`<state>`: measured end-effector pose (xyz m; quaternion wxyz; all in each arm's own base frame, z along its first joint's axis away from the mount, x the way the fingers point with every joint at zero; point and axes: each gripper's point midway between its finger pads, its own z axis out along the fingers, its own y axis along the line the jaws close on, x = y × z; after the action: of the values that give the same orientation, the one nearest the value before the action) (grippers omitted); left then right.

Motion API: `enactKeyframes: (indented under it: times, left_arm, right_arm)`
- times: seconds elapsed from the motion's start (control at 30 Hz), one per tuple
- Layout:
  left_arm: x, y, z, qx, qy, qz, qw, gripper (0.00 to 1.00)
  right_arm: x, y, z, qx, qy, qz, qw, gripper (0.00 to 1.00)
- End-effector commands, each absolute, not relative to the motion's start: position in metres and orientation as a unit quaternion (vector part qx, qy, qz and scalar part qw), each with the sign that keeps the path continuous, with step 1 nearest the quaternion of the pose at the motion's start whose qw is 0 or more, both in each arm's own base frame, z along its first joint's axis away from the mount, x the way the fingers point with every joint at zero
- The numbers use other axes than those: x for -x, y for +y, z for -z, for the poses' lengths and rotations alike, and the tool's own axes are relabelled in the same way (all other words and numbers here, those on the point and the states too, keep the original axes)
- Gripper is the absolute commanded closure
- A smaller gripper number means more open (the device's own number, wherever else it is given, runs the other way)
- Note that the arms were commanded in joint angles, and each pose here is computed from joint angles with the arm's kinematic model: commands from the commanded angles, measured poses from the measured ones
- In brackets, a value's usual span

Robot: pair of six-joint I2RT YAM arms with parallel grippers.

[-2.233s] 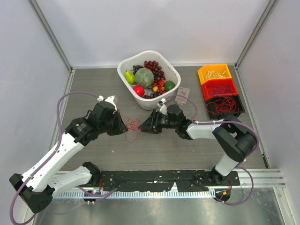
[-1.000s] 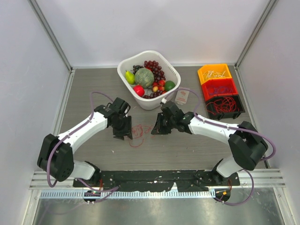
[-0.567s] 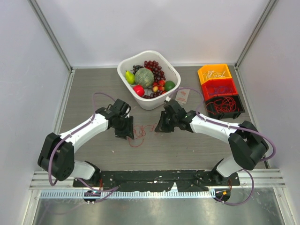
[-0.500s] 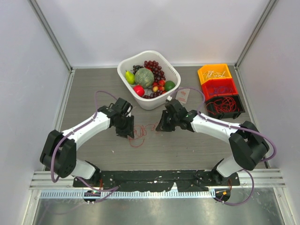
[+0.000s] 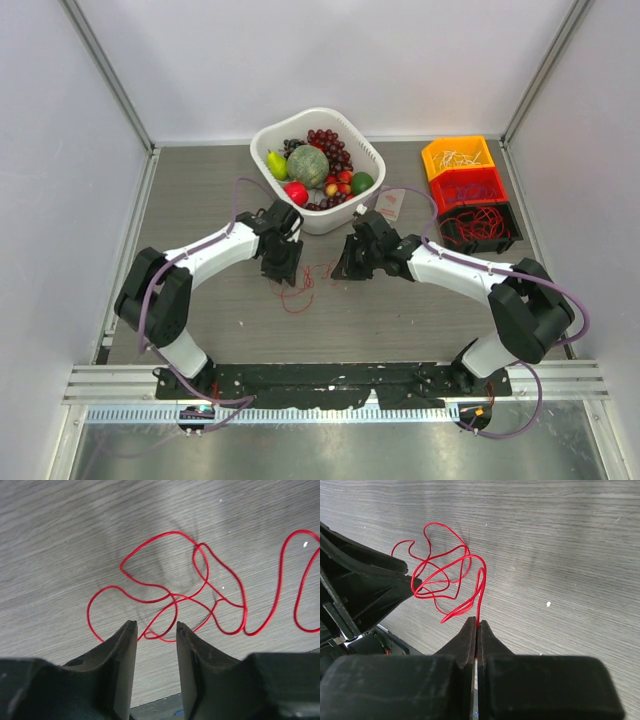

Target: Untangle the cables

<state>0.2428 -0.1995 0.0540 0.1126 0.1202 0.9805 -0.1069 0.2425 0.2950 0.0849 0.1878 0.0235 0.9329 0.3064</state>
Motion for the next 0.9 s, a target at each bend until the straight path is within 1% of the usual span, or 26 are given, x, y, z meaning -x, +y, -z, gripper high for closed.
enactKeyframes:
  times: [0.0, 0.1, 0.17, 0.23, 0.27, 0.3, 0.4, 0.47, 0.57, 0.6, 0.63, 0.67, 0.7, 0.73, 0.77, 0.8, 0.87]
  left_arm:
    - [-0.26, -0.22, -0.061, -0.147, 0.972, 0.121, 0.137, 0.62]
    - [-0.26, -0.223, -0.051, -0.152, 0.973, 0.116, 0.127, 0.69]
    - [-0.258, -0.219, -0.045, -0.151, 0.976, 0.106, 0.117, 0.76]
    - [-0.255, -0.217, -0.042, -0.154, 0.977, 0.099, 0.109, 0.87]
    - [-0.254, -0.213, -0.043, -0.152, 0.978, 0.092, 0.109, 0.95]
    - [-0.253, -0.209, -0.046, -0.148, 0.979, 0.083, 0.11, 1.0]
    - [-0.244, -0.2, -0.083, -0.132, 0.977, 0.09, 0.139, 1.0]
    - [-0.236, -0.193, -0.114, -0.117, 0.973, 0.105, 0.171, 1.0]
    - [-0.225, -0.172, -0.161, -0.089, 0.961, 0.11, 0.239, 1.0]
    - [-0.222, -0.162, -0.173, -0.077, 0.956, 0.107, 0.261, 1.0]
    - [-0.218, -0.152, -0.183, -0.064, 0.953, 0.098, 0.28, 1.0]
    - [-0.214, -0.14, -0.195, -0.048, 0.948, 0.089, 0.301, 1.0]
    - [-0.211, -0.127, -0.205, -0.028, 0.943, 0.077, 0.321, 1.0]
    - [-0.207, -0.114, -0.213, -0.009, 0.941, 0.062, 0.334, 1.0]
    - [-0.205, -0.1, -0.223, 0.015, 0.934, 0.045, 0.354, 1.0]
    - [-0.202, -0.084, -0.233, 0.038, 0.927, 0.021, 0.372, 1.0]
    - [-0.195, -0.052, -0.255, 0.082, 0.907, -0.018, 0.413, 1.0]
  right_arm:
    - [-0.247, 0.302, -0.103, -0.014, 0.92, -0.331, 0.208, 0.99]
    - [-0.247, 0.301, -0.104, -0.016, 0.92, -0.331, 0.209, 0.99]
    - [-0.247, 0.3, -0.105, -0.016, 0.92, -0.33, 0.211, 0.99]
    - [-0.249, 0.298, -0.105, -0.017, 0.92, -0.327, 0.215, 0.99]
    - [-0.251, 0.296, -0.105, -0.015, 0.921, -0.324, 0.218, 0.99]
    - [-0.253, 0.29, -0.106, -0.021, 0.923, -0.313, 0.222, 0.99]
    - [-0.269, 0.262, -0.108, -0.049, 0.931, -0.262, 0.248, 0.99]
    - [-0.286, 0.227, -0.11, -0.082, 0.932, -0.203, 0.288, 0.99]
    - [-0.298, 0.179, -0.12, -0.116, 0.931, -0.147, 0.314, 0.99]
    - [-0.31, 0.155, -0.126, -0.142, 0.924, -0.12, 0.333, 0.99]
    - [-0.308, 0.141, -0.131, -0.143, 0.924, -0.101, 0.34, 0.99]
    - [-0.318, 0.116, -0.143, -0.168, 0.914, -0.078, 0.361, 0.99]
    - [-0.316, 0.101, -0.146, -0.167, 0.916, -0.053, 0.361, 0.99]
    - [-0.323, 0.079, -0.162, -0.188, 0.905, -0.028, 0.381, 0.99]
    - [-0.318, 0.062, -0.164, -0.185, 0.907, 0.004, 0.378, 0.99]
    - [-0.323, 0.041, -0.182, -0.201, 0.893, 0.035, 0.401, 0.99]
    - [-0.32, 0.008, -0.201, -0.216, 0.88, 0.09, 0.415, 0.99]
